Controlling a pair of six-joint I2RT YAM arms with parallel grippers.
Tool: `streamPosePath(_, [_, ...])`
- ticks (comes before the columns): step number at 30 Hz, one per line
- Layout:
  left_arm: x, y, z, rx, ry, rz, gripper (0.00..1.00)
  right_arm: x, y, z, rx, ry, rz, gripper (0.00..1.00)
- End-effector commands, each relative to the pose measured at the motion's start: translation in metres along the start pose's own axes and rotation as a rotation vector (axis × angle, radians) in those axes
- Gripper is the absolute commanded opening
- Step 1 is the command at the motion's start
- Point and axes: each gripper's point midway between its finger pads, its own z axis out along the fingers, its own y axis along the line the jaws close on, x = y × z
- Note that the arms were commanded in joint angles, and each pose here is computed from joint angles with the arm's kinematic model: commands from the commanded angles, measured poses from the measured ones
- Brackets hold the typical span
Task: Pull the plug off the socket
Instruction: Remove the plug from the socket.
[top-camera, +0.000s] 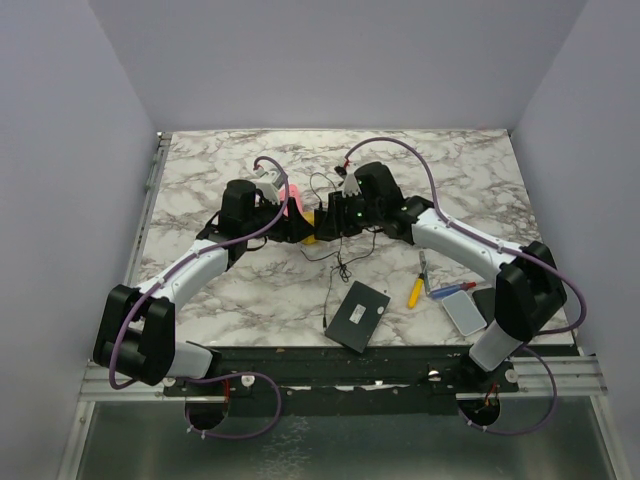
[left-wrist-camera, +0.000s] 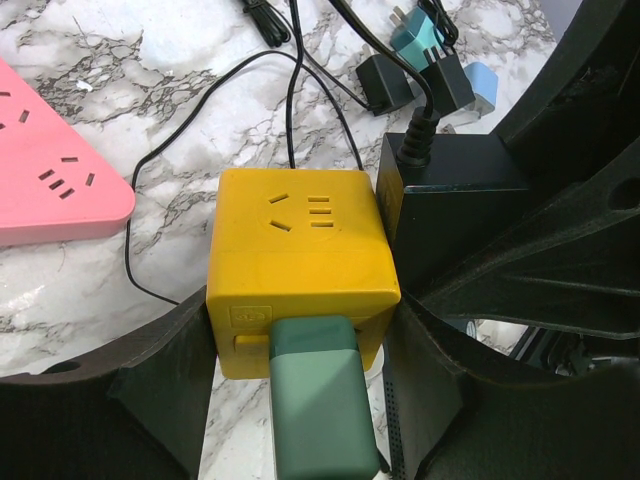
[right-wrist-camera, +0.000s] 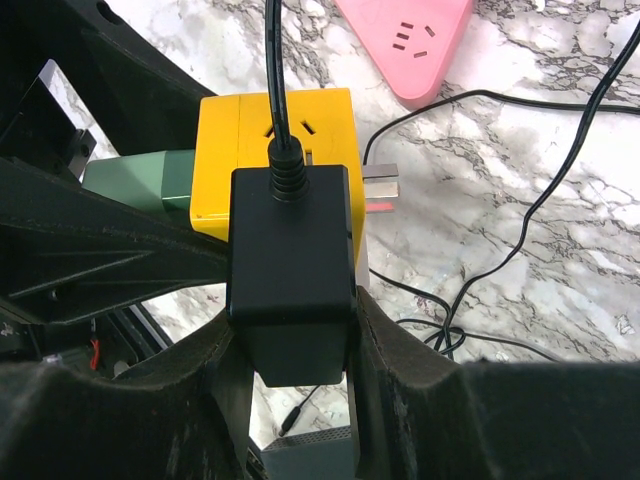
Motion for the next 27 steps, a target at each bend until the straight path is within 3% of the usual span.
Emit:
streamPosePath(1, [-0.025, -0.020, 0.000, 0.062, -0.076, 0.074, 0.00, 0.008, 0.011, -0.005, -0.029, 0.013, 0.007, 0.00])
streamPosePath(11, [-0.027, -0.019, -0.003, 0.054, -0.077, 0.090, 0.00, 0.000, 0.044, -0.028, -0.270, -0.021, -0.077, 0.00])
streamPosePath(27, [-0.027, -0.032, -0.005, 0.129, -0.065, 0.110, 0.00, 0.022, 0.082, -0.059, -0.605, 0.056, -0.217, 0.00])
